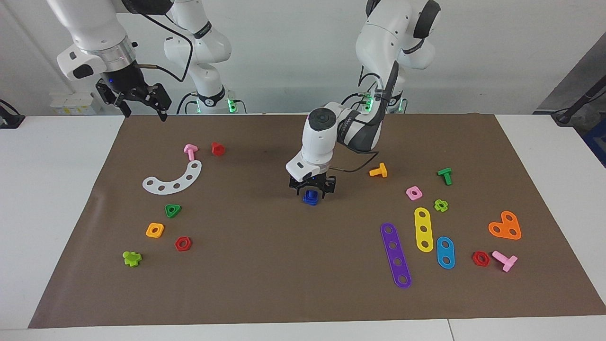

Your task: Unscrew and place screws in storage area

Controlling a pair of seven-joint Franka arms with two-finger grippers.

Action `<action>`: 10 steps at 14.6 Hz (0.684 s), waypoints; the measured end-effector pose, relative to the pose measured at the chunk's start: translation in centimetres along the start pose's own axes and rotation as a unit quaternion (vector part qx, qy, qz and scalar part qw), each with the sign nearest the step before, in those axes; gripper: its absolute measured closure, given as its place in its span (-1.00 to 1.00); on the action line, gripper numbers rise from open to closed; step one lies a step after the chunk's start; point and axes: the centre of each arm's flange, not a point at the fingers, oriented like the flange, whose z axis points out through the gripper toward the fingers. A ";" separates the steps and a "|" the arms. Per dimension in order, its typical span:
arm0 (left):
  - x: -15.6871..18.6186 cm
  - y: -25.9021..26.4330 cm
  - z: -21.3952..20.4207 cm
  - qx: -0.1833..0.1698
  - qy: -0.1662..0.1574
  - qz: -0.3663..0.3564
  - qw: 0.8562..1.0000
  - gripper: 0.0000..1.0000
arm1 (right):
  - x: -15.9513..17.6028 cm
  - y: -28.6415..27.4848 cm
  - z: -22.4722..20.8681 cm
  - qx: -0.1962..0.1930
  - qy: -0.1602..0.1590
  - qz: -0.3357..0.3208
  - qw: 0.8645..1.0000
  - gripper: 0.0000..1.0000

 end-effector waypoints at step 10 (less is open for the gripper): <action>-0.7 -0.3 1.4 0.000 0.006 0.016 1.000 -0.72 | 0.0 0.0 0.0 0.000 0.000 0.000 1.000 -1.00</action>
